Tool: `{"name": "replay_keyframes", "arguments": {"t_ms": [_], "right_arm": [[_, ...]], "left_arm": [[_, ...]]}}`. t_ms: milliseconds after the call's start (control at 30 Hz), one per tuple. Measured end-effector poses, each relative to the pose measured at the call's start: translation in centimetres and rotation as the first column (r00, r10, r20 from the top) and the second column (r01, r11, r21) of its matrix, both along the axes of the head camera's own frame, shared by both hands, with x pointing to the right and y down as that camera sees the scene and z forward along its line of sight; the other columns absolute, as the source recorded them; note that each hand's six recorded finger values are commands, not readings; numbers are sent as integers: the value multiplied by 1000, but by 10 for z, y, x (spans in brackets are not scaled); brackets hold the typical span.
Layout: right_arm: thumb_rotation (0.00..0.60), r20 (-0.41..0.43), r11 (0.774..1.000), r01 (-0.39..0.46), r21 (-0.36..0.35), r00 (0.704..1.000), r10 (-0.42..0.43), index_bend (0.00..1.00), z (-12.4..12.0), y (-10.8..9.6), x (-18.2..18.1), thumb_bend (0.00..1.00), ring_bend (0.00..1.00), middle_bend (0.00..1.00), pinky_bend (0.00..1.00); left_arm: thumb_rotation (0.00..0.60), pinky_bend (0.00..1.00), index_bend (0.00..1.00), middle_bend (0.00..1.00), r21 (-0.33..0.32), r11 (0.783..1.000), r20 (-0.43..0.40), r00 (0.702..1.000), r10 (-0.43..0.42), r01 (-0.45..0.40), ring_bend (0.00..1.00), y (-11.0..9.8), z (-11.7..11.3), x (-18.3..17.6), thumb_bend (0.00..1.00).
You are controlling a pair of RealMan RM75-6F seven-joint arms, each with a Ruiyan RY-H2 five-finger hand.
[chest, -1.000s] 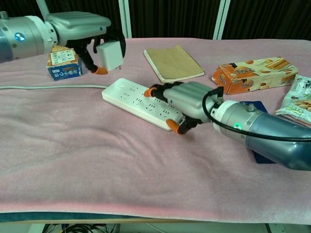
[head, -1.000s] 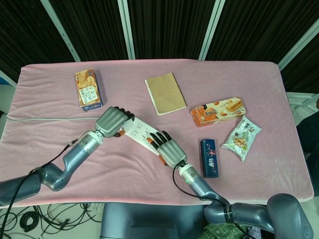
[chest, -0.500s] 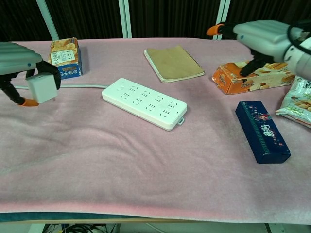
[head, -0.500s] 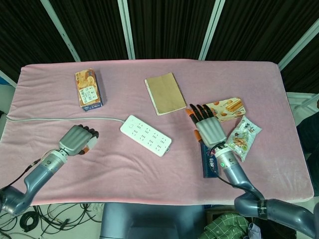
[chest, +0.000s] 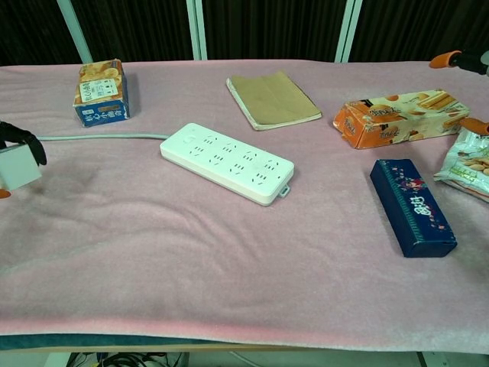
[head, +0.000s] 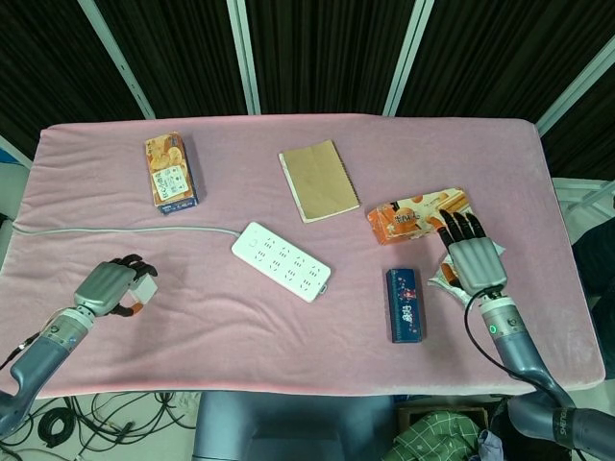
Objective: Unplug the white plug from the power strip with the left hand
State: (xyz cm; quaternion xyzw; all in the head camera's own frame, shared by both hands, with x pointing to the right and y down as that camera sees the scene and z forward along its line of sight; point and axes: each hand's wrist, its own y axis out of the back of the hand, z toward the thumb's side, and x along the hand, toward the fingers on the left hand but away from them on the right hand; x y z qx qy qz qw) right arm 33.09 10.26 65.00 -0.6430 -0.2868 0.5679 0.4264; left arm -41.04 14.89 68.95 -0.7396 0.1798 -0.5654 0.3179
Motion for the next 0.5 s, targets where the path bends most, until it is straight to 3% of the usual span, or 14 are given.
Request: {"name": "replay_keyframes", "arguments": {"t_ms": [100, 200, 367, 500], "right_arm": [[600, -17, 1000, -11, 1, 1000, 11, 0, 0, 4, 10, 225, 0, 0, 39], [600, -35, 999, -33, 4, 999, 33, 0, -3, 7, 25, 208, 0, 0, 38], [600, -33, 996, -83, 39, 996, 85, 0, -17, 7, 47, 207, 0, 0, 38], [600, -6, 985, -145, 91, 989, 146, 0, -38, 11, 71, 205, 0, 0, 38]], "left_arm": [[600, 47, 165, 65, 2, 1000, 14, 1000, 15, -15, 0, 0, 0, 0, 9], [600, 11, 151, 46, 10, 999, 37, 999, 37, -38, 0, 0, -1, 2, 6], [600, 0, 148, 62, 20, 1000, 10, 1000, 12, -12, 0, 0, -11, 11, 5], [600, 0, 178, 80, 74, 997, -38, 999, -23, 25, 0, -4, -32, 15, 6]]}}
